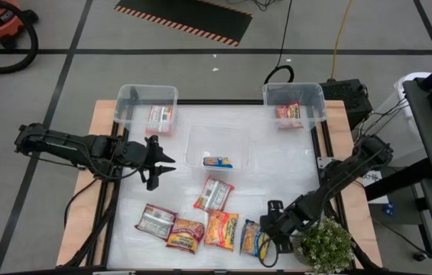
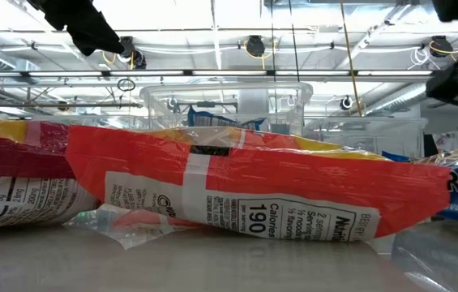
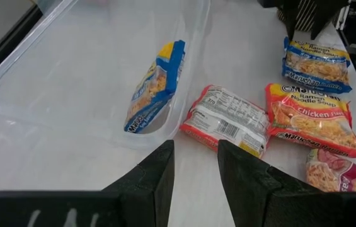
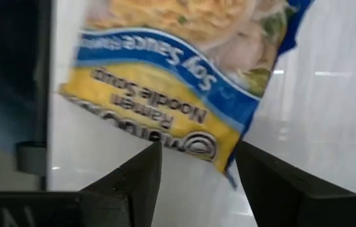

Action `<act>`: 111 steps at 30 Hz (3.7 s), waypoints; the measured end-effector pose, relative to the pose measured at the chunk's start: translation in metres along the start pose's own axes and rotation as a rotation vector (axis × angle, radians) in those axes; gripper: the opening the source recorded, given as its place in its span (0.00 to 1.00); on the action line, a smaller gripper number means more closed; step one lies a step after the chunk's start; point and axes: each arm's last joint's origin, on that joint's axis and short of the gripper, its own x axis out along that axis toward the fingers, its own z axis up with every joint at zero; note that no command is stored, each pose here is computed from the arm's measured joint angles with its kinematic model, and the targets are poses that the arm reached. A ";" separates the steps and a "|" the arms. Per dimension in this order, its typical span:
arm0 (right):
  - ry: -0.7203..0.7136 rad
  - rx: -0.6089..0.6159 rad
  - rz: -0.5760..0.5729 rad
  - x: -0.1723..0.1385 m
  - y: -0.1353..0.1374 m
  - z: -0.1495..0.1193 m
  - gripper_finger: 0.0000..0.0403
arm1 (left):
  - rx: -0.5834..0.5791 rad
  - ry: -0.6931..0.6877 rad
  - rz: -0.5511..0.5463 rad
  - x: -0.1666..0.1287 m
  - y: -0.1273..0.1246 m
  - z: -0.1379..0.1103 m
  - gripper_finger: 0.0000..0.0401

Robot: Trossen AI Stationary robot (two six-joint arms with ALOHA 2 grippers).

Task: Sort Maruchan noodles
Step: Put the blue noodle pack into the bottom transparent bin

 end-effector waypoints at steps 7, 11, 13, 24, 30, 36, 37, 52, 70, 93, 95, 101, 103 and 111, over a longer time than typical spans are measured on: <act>0.016 -0.012 -0.019 0.017 -0.008 -0.009 0.48 | 0.001 0.001 0.000 0.000 0.000 0.000 0.32; -0.028 -0.045 0.010 0.022 -0.008 -0.009 0.46 | 0.001 0.001 0.000 0.000 0.000 0.000 0.32; -0.062 -0.069 0.015 0.023 -0.008 -0.008 0.42 | 0.001 0.000 0.000 0.000 0.000 0.000 0.32; -0.103 -0.107 -0.008 0.023 -0.009 -0.006 0.03 | 0.003 0.004 0.001 0.001 0.000 0.000 0.32; -0.192 -0.049 -0.061 0.019 -0.009 -0.001 0.01 | 0.003 0.004 0.001 0.001 0.000 0.000 0.32; -0.339 0.004 -0.133 0.000 -0.010 0.005 0.00 | 0.004 0.004 0.001 0.001 0.000 0.000 0.32; -0.373 0.018 -0.152 -0.005 -0.011 0.006 0.00 | 0.004 0.004 0.001 0.001 0.000 0.000 0.32; -0.859 0.144 -0.462 -0.067 -0.018 0.015 0.00 | 0.005 -0.009 -0.002 0.001 0.000 0.001 0.32; -1.082 -0.029 -0.571 -0.101 -0.009 0.033 0.00 | 0.033 -0.046 -0.012 0.025 -0.008 0.009 0.32; -1.165 -0.098 -0.547 -0.106 -0.024 0.054 0.00 | 0.228 -0.251 -0.211 0.092 -0.042 0.026 0.52; -1.172 -0.099 -0.543 -0.105 -0.026 0.054 0.00 | 0.223 -0.274 -0.204 0.096 -0.043 0.027 0.57; -1.182 -0.104 -0.528 -0.106 -0.029 0.057 0.00 | 0.211 -0.344 -0.209 0.104 -0.046 0.032 0.62; -1.186 -0.111 -0.510 -0.106 -0.030 0.058 0.00 | 0.206 -0.364 -0.211 0.107 -0.047 0.033 0.62; -1.205 -0.128 -0.481 -0.095 -0.033 0.068 0.00 | 0.215 -0.387 -0.233 0.121 -0.054 0.030 0.62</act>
